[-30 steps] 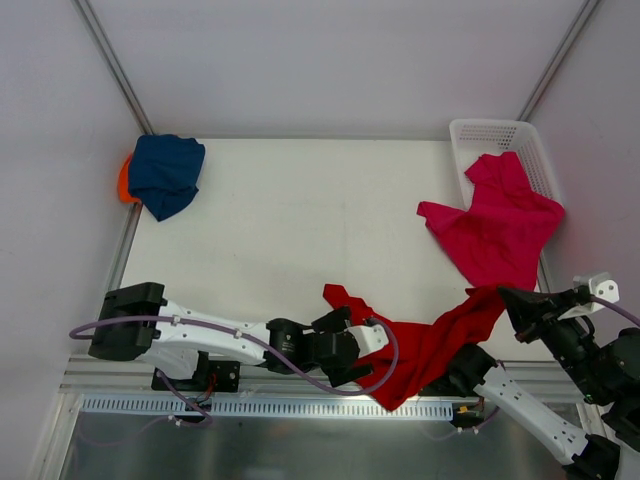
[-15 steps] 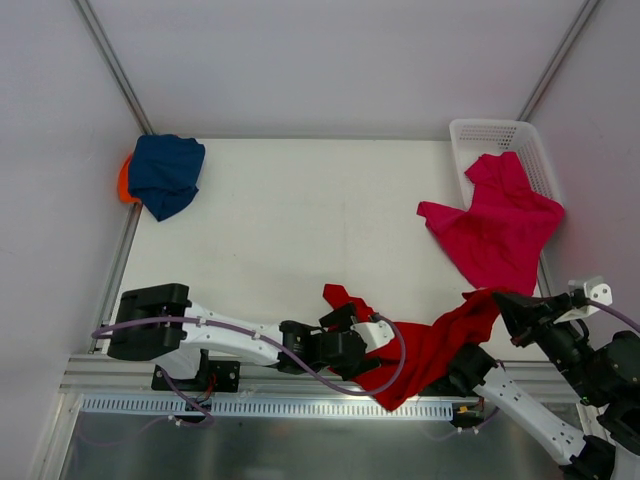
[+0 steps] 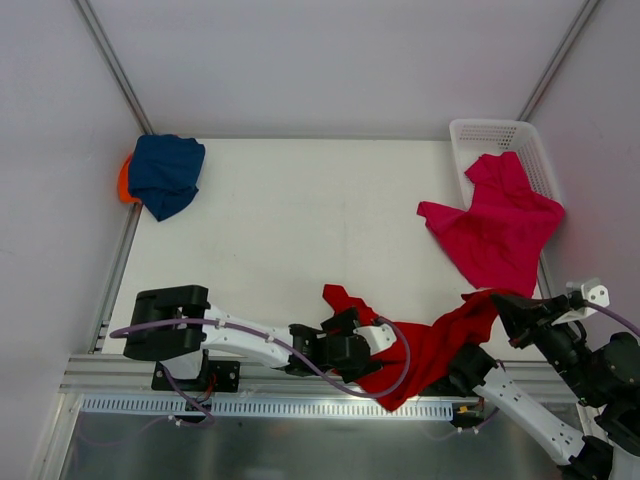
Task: Fold and stack the t-shirts
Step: Flatten out the tshirt
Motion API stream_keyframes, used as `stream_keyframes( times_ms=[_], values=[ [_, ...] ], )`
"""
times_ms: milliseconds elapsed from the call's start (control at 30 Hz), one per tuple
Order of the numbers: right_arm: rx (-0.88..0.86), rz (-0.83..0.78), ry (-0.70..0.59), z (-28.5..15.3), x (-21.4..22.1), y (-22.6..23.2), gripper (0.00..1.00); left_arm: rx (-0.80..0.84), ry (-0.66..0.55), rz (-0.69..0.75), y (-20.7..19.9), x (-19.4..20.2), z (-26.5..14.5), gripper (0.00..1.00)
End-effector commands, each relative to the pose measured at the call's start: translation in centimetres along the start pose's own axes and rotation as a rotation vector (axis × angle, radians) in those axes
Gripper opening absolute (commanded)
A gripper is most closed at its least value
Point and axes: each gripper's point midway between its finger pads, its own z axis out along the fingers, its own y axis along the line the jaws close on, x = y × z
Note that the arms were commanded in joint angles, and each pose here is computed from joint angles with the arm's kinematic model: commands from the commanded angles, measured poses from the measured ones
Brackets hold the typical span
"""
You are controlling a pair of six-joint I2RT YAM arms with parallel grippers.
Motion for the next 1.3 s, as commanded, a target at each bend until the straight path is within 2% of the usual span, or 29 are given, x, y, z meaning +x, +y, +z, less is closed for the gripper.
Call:
stream_keyframes(
  times_ms=[0,233,433,533,600,833,1000,1233,1267],
  values=[
    [-0.013,0.021,-0.017,0.0,-0.1,0.2,0.00,0.033,-0.026,-0.030,-1.6,-1.2,-0.1,0.97],
    [-0.010,0.019,-0.008,0.2,0.2,0.1,0.00,0.027,-0.029,-0.019,-3.5,-2.6,-1.1,0.97],
    [-0.004,0.015,-0.003,0.3,0.5,0.0,0.00,-0.020,0.018,0.014,-3.8,-2.0,-0.6,0.96],
    [-0.001,0.016,-0.005,0.3,0.6,0.0,0.00,-0.031,0.028,0.009,-3.9,-2.0,-0.4,0.90],
    [0.004,0.016,-0.004,0.3,0.8,-0.1,0.00,-0.037,0.043,0.014,-4.0,-1.8,-0.2,0.79],
    [0.004,0.016,0.001,0.5,0.9,-0.1,0.00,-0.087,0.057,0.025,-3.4,-1.6,0.3,0.78],
    [0.002,0.019,0.016,0.7,1.3,0.1,0.00,-0.107,0.048,0.020,-2.8,-1.9,0.0,0.73],
    [-0.002,0.020,0.048,1.4,2.1,0.4,0.01,-0.139,0.038,0.017,-1.8,-2.2,-0.4,0.52],
    [-0.001,0.022,0.048,1.5,2.2,0.4,0.00,-0.146,0.036,0.014,-1.6,-2.2,-0.4,0.42]
  ],
)
